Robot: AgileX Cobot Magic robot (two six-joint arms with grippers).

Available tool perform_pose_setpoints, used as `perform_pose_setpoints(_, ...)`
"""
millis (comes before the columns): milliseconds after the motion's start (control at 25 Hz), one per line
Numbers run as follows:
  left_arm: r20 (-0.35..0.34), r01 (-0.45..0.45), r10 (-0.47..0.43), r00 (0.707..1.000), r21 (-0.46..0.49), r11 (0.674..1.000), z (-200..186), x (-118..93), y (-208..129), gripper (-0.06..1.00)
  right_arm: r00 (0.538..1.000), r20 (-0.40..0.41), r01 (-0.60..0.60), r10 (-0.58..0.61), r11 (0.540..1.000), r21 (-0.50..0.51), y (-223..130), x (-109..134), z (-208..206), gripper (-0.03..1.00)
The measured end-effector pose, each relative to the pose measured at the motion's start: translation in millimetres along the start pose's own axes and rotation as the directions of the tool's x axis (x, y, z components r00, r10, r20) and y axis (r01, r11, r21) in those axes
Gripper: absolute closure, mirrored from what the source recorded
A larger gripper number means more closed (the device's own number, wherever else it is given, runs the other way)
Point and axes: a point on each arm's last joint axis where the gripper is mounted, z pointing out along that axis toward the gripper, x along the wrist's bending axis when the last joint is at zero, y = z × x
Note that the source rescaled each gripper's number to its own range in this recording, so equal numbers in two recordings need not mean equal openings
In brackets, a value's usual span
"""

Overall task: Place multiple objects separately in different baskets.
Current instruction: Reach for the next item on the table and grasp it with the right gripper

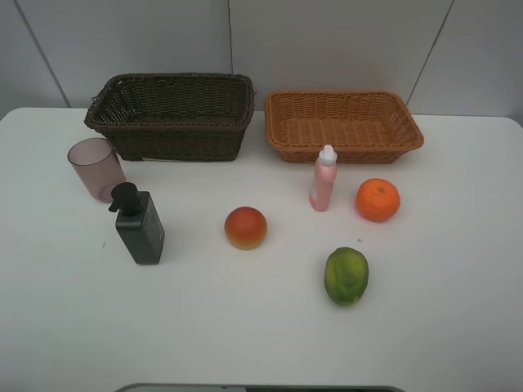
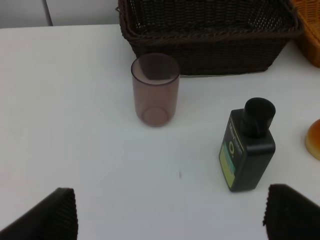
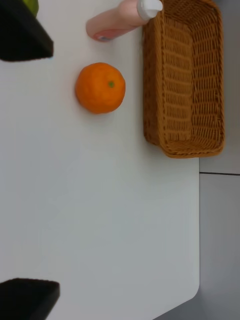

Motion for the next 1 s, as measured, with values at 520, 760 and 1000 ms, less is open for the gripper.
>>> perform_pose_setpoints(520,0.0,0.0,0.0,1.0,0.0,1.0,0.0,0.0,0.0,-0.02,1.0,0.009,-0.004,0.004,1.0,0.0,0.0,0.1,0.0,0.11)
perform_pose_setpoints(760,0.0,0.0,0.0,1.0,0.0,1.0,0.0,0.0,0.0,-0.02,1.0,0.009,-0.004,0.004,1.0,0.0,0.0,0.1,0.0,0.11)
perform_pose_setpoints(1000,0.0,0.0,0.0,1.0,0.0,1.0,0.0,0.0,0.0,-0.02,1.0,0.009,-0.004,0.004,1.0,0.0,0.0,0.1,0.0,0.11)
